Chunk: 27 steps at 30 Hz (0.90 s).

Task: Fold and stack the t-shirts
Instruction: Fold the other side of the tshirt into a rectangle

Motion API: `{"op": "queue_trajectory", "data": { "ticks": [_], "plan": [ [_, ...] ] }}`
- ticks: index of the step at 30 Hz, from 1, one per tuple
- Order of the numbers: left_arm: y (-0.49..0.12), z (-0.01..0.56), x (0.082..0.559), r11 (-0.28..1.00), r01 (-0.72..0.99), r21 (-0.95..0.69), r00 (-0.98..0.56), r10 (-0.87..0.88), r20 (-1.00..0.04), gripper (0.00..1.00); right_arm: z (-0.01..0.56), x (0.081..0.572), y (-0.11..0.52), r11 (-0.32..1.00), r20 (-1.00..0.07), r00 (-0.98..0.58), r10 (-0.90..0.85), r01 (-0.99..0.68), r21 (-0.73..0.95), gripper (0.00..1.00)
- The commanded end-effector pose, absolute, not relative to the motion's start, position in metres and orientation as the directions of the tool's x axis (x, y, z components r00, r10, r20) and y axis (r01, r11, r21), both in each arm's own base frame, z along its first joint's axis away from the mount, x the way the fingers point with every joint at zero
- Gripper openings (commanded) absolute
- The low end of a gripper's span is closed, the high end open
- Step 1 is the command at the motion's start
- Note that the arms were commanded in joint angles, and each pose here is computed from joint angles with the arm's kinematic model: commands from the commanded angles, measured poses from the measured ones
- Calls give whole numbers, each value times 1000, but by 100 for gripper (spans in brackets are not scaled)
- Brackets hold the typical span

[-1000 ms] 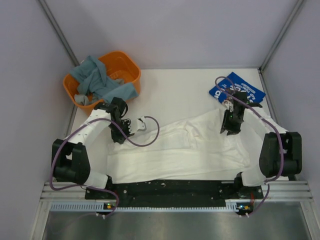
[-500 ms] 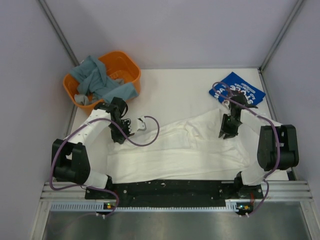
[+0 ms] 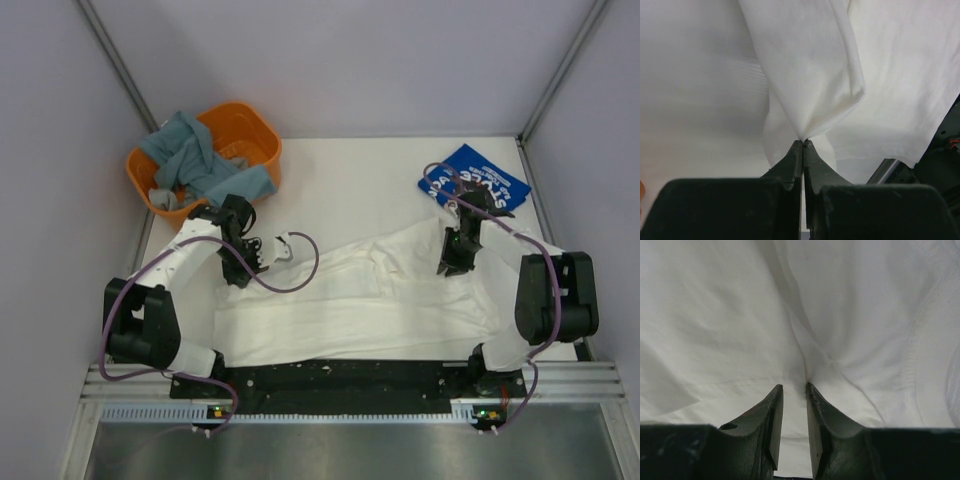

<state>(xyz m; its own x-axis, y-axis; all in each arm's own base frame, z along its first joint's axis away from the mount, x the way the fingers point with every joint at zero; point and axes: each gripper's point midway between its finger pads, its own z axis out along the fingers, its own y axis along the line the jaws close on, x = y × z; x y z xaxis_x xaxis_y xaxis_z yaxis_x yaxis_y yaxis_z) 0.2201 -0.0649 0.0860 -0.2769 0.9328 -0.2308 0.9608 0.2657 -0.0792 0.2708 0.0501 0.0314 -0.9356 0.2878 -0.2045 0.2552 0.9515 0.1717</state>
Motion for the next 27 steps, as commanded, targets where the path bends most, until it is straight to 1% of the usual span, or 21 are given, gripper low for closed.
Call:
{"op": "queue_trajectory", "data": {
  "ticks": [1,5,7,10,13,15,17,20,22,23,24,25,27],
  "plan": [
    [-66,95,224,262,964,-52,-267,931,-247,0,39,278,57,952,-241,-930,278,233,198,25],
    [-65,94,223,261,964,-53,-266,932,-246,0,37,279,60,951,-231,-933,277,231,207,24],
    [-65,94,222,261,964,-56,-267,932,-245,0,37,279,59,950,-234,-931,279,232,207,21],
    [-64,93,221,261,964,-58,-267,933,-242,0,35,280,59,951,-230,-933,277,233,202,13],
    [-64,94,222,262,964,-49,-266,934,-240,0,29,278,57,954,-212,-937,276,239,183,0],
    [-62,96,223,267,963,-41,-269,933,-239,0,27,277,55,955,-211,-938,275,241,171,0],
    [-59,98,229,285,958,-4,-278,931,-235,0,31,278,52,956,-227,-934,275,242,165,0],
    [-49,107,249,351,932,90,-324,918,-230,0,47,288,45,947,-277,-910,308,264,185,0],
    [-41,114,267,394,902,176,-352,908,-229,0,65,296,40,938,-323,-887,331,273,213,0],
    [-33,118,277,418,879,231,-374,903,-211,0,77,301,37,933,-354,-869,345,277,230,0],
    [-30,122,286,435,859,270,-385,897,-219,0,87,305,35,931,-378,-857,350,273,243,0],
    [-20,128,296,451,829,330,-406,892,-200,0,97,308,35,929,-398,-847,352,267,255,0],
    [-12,139,315,480,776,409,-428,877,-216,0,113,311,28,923,-425,-826,370,273,273,0]
  ]
}}
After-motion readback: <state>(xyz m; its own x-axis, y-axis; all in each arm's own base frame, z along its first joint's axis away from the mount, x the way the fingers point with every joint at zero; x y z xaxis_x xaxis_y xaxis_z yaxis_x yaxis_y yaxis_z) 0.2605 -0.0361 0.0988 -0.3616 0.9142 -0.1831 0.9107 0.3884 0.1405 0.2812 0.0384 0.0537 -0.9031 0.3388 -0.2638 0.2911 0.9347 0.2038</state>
